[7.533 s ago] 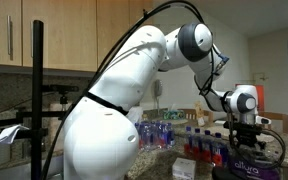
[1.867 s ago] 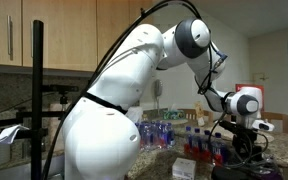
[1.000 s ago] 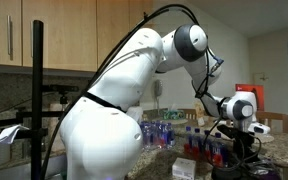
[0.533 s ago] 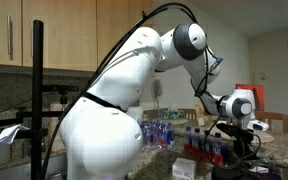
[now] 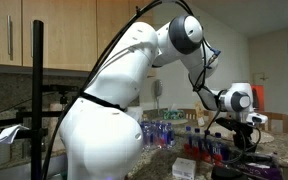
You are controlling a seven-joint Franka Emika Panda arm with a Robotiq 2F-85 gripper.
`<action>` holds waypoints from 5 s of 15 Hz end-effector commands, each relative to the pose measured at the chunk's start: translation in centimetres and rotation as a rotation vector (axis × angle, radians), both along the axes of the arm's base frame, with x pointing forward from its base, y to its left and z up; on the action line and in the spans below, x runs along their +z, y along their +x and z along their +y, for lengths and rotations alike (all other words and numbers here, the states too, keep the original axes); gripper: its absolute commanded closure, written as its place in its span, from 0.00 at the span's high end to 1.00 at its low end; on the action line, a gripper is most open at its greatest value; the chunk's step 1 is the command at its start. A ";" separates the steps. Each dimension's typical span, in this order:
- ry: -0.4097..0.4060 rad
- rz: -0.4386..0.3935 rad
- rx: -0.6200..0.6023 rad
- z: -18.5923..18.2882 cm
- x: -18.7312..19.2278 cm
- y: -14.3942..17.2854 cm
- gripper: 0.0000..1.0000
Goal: Remove the black object from the plastic
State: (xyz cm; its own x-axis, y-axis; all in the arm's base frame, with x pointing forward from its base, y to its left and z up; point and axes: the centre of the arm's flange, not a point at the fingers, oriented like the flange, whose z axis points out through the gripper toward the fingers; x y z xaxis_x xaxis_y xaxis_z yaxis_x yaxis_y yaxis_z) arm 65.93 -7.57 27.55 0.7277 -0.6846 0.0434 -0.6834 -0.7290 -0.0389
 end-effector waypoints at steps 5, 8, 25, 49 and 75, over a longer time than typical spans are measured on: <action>-0.101 -0.106 0.075 0.1 7.6 -2.8 0.08; -0.117 -0.136 0.102 0.3 9.8 -3.0 0.08; 0.050 -0.031 0.575 16.3 8.8 -12.6 0.08; 0.066 0.264 0.916 36.4 -1.8 -11.7 0.08; 0.070 0.278 0.933 36.9 -1.8 -12.8 0.76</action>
